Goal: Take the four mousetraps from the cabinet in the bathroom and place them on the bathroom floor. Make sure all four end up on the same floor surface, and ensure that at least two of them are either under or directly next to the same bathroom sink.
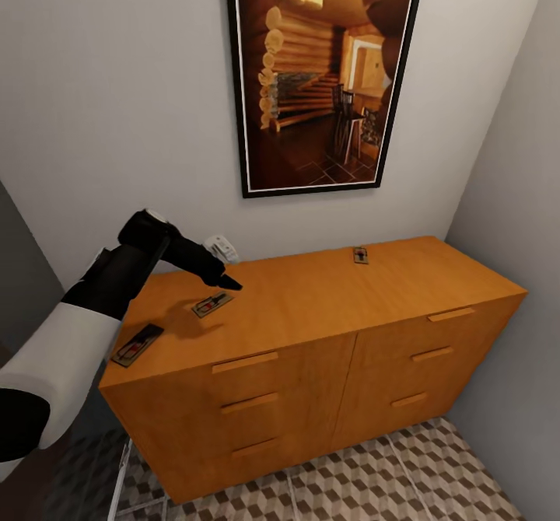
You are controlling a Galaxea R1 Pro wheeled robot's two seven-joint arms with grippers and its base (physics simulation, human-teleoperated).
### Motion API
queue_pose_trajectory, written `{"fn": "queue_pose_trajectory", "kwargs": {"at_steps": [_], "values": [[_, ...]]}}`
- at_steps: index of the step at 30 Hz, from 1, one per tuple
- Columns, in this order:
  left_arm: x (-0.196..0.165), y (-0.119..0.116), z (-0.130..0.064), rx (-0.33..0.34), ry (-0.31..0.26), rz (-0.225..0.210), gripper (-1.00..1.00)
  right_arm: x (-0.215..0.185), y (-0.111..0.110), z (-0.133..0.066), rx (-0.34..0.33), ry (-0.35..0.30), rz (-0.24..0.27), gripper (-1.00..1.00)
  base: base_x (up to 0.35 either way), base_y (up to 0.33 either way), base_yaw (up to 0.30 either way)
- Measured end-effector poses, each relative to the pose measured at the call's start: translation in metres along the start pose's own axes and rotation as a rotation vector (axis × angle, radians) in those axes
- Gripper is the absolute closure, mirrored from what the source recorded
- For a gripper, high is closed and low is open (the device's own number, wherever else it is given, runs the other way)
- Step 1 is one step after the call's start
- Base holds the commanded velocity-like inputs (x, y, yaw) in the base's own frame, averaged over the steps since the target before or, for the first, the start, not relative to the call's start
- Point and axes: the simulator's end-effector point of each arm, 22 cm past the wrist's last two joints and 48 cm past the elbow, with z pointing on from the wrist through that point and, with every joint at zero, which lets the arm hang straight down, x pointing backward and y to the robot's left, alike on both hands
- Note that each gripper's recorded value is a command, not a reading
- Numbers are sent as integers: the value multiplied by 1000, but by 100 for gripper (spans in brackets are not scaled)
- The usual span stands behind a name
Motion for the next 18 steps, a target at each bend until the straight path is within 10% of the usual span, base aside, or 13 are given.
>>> {"fn": "queue_pose_trajectory", "kwargs": {"at_steps": [18], "values": [[1,6,0,47,-54,-80,-100,3,0,1,0,6,-1,100,0,0,104]]}}
